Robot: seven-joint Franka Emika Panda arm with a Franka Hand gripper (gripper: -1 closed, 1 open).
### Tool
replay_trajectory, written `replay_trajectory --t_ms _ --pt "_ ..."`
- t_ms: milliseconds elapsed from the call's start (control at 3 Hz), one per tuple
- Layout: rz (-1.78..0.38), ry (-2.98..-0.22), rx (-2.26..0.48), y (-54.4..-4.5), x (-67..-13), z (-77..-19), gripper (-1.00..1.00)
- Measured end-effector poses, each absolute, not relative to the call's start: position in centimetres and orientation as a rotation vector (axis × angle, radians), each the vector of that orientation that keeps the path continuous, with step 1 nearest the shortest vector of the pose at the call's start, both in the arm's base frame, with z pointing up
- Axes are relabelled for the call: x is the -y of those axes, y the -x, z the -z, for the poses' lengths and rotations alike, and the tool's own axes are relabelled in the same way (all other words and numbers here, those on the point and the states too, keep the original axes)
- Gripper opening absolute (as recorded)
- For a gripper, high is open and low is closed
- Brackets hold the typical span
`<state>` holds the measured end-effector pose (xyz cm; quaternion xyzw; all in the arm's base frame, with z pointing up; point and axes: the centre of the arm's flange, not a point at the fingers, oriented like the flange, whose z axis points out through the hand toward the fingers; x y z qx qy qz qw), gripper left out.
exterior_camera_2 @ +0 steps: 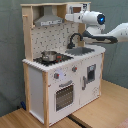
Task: Play with the kitchen
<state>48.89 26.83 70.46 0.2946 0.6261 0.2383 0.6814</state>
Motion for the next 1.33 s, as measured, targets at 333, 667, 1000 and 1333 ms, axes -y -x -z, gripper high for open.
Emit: replay_trajectory --t_ms 333,667,1000,1333 --pt "-0.525 -0.665 -1.414 -49.0 -26.7 -69.9 1.0" --pt "-0.525 -0.665 -1.414 -49.0 -26.7 -69.9 -1.0" --pt "-0.562 -0.644 -1.409 -47.6 -26.4 -69.9 -1.0" --pt "-0.593 -0.646 -1.408 -45.9 -25.9 -69.9 -1.0"
